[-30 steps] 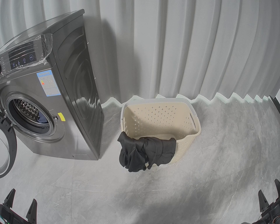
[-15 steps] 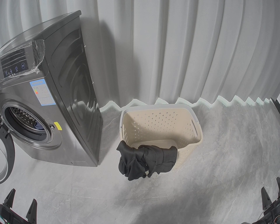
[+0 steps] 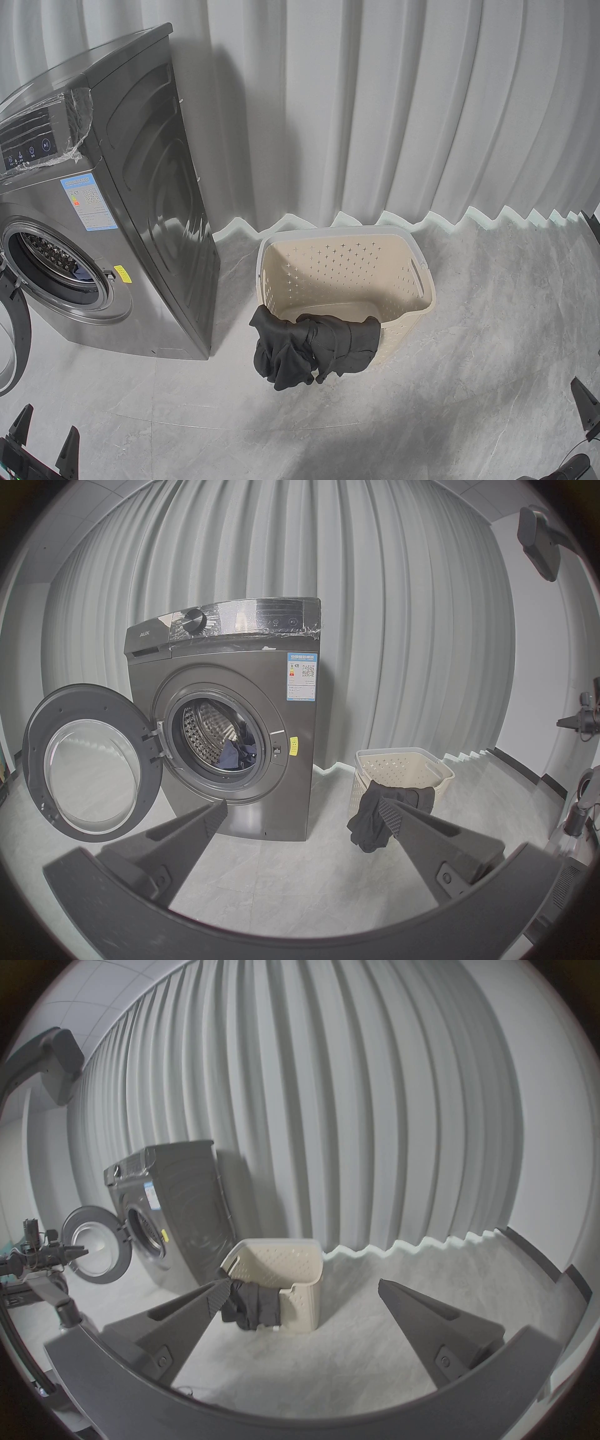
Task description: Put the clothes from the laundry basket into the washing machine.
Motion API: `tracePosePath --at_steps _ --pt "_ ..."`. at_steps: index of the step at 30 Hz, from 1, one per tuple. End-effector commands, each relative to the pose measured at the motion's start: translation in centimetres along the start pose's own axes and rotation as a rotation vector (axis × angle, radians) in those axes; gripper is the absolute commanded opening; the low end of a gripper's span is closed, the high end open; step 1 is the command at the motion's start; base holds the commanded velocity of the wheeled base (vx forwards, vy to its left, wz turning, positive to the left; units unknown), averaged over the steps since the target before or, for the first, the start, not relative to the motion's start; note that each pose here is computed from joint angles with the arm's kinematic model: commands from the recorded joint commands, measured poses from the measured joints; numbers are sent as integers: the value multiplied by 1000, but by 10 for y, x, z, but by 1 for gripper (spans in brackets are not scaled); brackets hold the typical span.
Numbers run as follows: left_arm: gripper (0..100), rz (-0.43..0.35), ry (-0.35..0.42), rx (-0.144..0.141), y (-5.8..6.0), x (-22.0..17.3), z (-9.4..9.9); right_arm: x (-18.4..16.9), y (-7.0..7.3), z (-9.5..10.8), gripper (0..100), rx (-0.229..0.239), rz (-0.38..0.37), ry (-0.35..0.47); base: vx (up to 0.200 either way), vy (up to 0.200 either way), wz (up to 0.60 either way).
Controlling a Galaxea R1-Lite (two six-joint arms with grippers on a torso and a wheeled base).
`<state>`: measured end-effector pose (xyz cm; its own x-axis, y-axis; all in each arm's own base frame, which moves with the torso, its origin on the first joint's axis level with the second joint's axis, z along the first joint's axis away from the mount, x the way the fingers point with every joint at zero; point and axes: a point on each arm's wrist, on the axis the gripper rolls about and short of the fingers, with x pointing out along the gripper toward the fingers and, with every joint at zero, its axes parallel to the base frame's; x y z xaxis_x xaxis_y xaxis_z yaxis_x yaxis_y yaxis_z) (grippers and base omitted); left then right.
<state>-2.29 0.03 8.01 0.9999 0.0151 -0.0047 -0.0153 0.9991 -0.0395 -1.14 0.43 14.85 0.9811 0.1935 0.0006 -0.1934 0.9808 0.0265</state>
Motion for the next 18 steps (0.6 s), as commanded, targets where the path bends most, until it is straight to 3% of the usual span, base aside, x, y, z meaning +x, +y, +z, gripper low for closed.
tracePosePath --at_steps 1,5,9,14,18 --pt "100 0 0 0 0 0 -4 76 -11 15 100 -20 157 327 0 0 0" --pt "100 0 0 0 0 0 -4 114 -7 13 100 -16 240 401 0 0 0" --pt "100 0 0 0 0 0 -4 141 3 8 100 23 211 453 0 0 0" --pt "100 0 0 0 0 0 -4 172 39 0 100 76 171 527 0 0 0" --pt "100 0 0 0 0 0 -4 190 59 -9 100 80 180 592 0 0 0"
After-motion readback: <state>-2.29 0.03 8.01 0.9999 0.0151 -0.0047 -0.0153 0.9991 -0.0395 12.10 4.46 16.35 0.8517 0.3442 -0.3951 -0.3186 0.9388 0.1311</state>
